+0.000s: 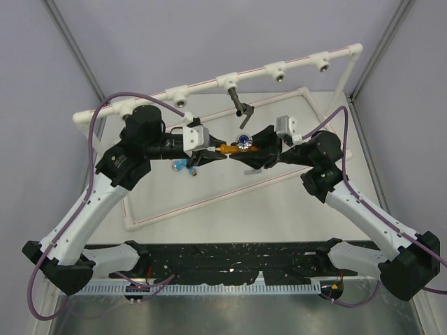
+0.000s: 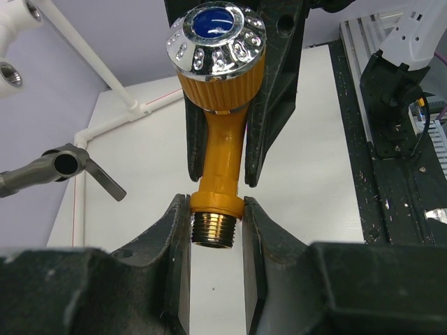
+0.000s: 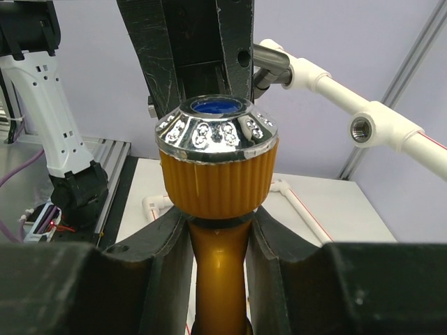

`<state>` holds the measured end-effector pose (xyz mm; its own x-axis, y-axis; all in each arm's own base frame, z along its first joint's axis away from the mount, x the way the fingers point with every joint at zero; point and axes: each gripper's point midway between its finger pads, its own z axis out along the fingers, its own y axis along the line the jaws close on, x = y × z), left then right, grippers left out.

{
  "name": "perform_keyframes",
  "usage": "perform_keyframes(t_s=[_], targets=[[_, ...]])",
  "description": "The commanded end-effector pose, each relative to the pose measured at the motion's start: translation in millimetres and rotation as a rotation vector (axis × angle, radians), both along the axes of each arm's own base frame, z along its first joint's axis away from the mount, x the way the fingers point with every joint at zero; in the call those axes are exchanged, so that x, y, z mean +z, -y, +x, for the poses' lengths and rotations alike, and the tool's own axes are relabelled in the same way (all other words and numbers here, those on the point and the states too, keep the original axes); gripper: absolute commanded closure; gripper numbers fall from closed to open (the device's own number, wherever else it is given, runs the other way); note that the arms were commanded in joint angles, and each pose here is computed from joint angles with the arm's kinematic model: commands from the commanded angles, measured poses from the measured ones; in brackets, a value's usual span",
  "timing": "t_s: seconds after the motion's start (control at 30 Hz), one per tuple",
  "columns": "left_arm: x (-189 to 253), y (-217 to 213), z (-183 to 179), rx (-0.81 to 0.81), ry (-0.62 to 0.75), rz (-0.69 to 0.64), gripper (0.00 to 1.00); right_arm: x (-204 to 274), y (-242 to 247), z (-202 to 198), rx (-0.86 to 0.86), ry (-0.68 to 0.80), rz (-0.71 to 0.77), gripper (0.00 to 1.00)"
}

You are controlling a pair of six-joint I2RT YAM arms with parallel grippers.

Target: Install the water faucets

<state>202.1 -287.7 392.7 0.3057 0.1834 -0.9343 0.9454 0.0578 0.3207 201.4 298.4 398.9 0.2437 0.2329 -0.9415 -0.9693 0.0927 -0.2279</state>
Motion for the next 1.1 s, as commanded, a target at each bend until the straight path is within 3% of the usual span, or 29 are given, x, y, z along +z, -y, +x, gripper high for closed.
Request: perform_keyframes(t_s=[0.0, 0.07, 0.2, 0.3, 0.47, 0.57, 0.7, 0.87, 1.07], targets=[[23, 0, -8, -0.025, 0.061, -0.054, 1.00, 24, -1, -4, 0.009, 0.038, 0.038, 0.85], [25, -1, -7, -0.006, 0.065, -0.063, 0.97, 24, -1, -2, 0.002, 0.023, 0.033, 0.92], [36, -10, 2, 0.099, 0.068, -0.104, 0.65, 21, 0, 3, -0.034, 0.058, -0.001, 0.95], [48, -23, 11, 0.211, 0.066, -0.129, 0.48, 18, 5, 14, -0.105, 0.111, -0.029, 0.95], [73, -64, 35, 0.511, -0.010, -0.162, 0.16, 18, 19, 35, -0.237, 0.176, -0.114, 0.95], [83, -100, 47, 0.724, -0.064, -0.141, 0.05, 24, 39, 58, -0.390, 0.165, -0.098, 0.95], [107, -158, 57, 1.028, -0.119, -0.195, 0.01, 38, 74, 77, -0.520, 0.146, -0.044, 0.95], [118, -226, 59, 1.292, -0.199, -0.351, 0.03, 50, 114, 93, -0.671, 0.114, 0.008, 0.95], [99, -268, 69, 1.474, -0.273, -0.395, 0.04, 56, 142, 108, -0.821, 0.183, -0.033, 0.95]])
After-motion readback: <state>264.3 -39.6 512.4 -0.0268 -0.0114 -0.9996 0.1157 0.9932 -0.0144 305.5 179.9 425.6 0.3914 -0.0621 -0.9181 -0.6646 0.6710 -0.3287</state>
